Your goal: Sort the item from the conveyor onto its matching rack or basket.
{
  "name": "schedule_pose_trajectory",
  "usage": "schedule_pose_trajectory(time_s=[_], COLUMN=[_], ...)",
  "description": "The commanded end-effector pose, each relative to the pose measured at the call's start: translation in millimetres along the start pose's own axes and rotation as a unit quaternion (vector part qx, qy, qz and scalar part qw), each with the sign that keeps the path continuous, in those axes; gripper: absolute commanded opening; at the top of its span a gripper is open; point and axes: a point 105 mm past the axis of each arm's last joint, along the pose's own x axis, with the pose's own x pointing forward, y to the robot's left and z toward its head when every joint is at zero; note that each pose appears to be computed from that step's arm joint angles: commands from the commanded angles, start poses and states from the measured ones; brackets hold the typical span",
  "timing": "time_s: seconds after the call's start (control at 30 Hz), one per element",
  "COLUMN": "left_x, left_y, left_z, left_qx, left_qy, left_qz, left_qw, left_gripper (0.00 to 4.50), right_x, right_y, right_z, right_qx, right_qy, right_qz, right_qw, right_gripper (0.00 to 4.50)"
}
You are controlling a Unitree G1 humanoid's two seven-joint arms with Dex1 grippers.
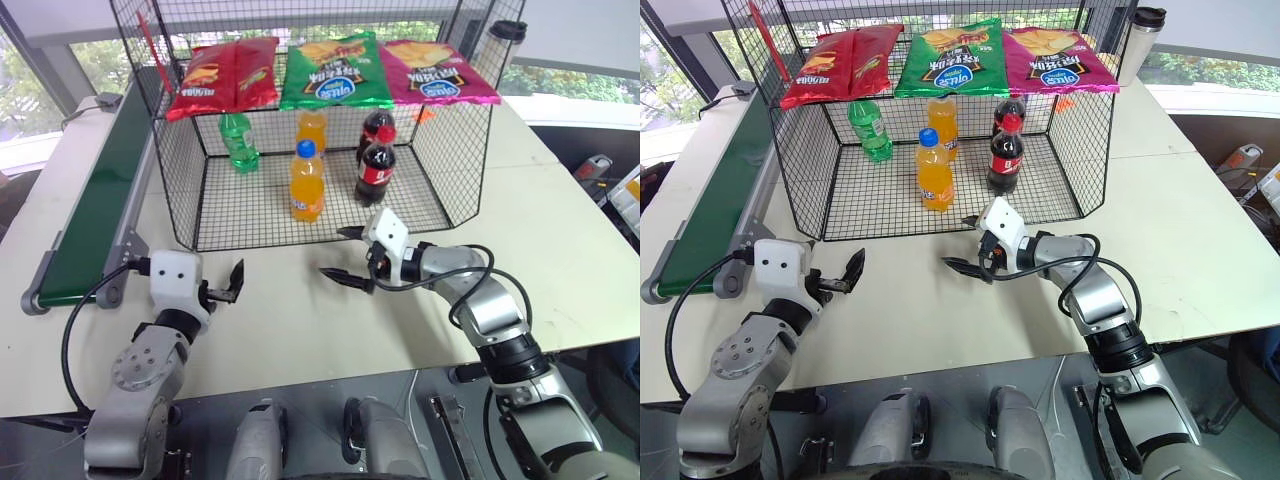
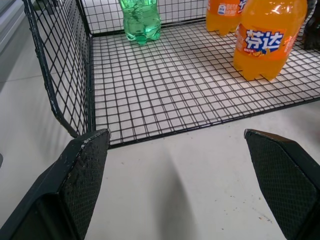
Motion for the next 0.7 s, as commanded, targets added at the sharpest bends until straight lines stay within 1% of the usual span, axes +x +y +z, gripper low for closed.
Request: schedule_pose_trajectory(time_s=[0.03,0.7], left_x=[-3.0,-3.1], left_y=[-2.6,-2.8], left_z=[15.5,12.6], left_qx=[0.008,0.011], left_qy=[-0.034,-0.027], left_qz=[-0.004,-0.003], left_qw=[0.999,1.0], left_gripper=[4.47,4.47], right_x=[-2.8,-3.8], right_y=[-3.1,-2.9], right_z=[16.0,15.3], right_qx=[-0.014,-0.012], right_qy=[-0.029,-0.029], right_qz=[-0.004,-0.004], right_qw=[0.999,1.0], right_gripper=[4.5,4.5])
